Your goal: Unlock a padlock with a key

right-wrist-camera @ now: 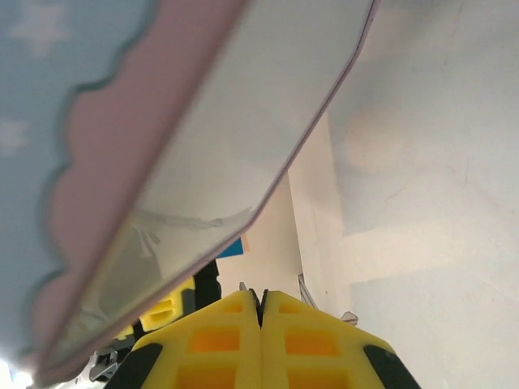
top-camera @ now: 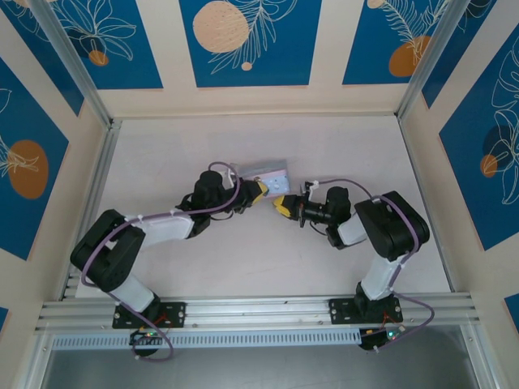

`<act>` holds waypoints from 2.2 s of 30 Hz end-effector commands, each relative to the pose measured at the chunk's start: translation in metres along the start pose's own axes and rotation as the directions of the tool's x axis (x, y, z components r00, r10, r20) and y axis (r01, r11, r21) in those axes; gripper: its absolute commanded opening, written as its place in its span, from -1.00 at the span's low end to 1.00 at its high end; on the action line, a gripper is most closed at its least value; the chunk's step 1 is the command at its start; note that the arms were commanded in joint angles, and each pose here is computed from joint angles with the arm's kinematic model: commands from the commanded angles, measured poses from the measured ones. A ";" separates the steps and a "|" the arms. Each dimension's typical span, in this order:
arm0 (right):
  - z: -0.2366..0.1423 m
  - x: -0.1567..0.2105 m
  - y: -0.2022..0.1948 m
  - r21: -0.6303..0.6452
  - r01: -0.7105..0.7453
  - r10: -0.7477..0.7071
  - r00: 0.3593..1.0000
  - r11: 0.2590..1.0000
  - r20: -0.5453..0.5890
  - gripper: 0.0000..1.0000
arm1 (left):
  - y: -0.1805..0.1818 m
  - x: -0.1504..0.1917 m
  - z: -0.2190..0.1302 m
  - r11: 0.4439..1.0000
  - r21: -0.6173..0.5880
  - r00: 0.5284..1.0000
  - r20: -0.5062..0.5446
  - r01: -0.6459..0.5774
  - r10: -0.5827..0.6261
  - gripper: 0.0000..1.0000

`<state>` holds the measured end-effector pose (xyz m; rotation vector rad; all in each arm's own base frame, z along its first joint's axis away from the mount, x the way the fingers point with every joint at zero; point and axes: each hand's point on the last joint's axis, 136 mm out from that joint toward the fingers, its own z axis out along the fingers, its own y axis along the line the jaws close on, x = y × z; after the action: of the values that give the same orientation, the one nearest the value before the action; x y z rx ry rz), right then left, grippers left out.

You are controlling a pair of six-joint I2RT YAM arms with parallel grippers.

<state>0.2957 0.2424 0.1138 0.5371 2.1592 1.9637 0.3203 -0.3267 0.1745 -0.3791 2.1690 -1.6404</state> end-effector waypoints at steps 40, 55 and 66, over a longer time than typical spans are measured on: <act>-0.005 -0.001 0.082 0.003 0.019 -0.019 0.947 1.000 0.320 -1.00 | -0.060 -0.013 -0.016 0.984 0.173 0.997 0.077 -0.035 0.022 -1.00; -0.009 0.000 0.068 0.024 -0.002 -0.007 0.939 1.000 0.344 -1.00 | -0.059 -0.013 -0.017 0.985 0.168 0.997 0.081 -0.035 0.021 -1.00; -0.016 0.001 0.065 0.054 0.002 -0.022 0.929 0.999 0.368 -1.00 | -0.059 -0.013 -0.015 0.985 0.169 0.997 0.079 -0.032 0.019 -1.00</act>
<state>0.2969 0.2329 0.1805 0.8175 1.9778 1.6701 0.3238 -0.3241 0.1935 -0.4323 2.1023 -1.6806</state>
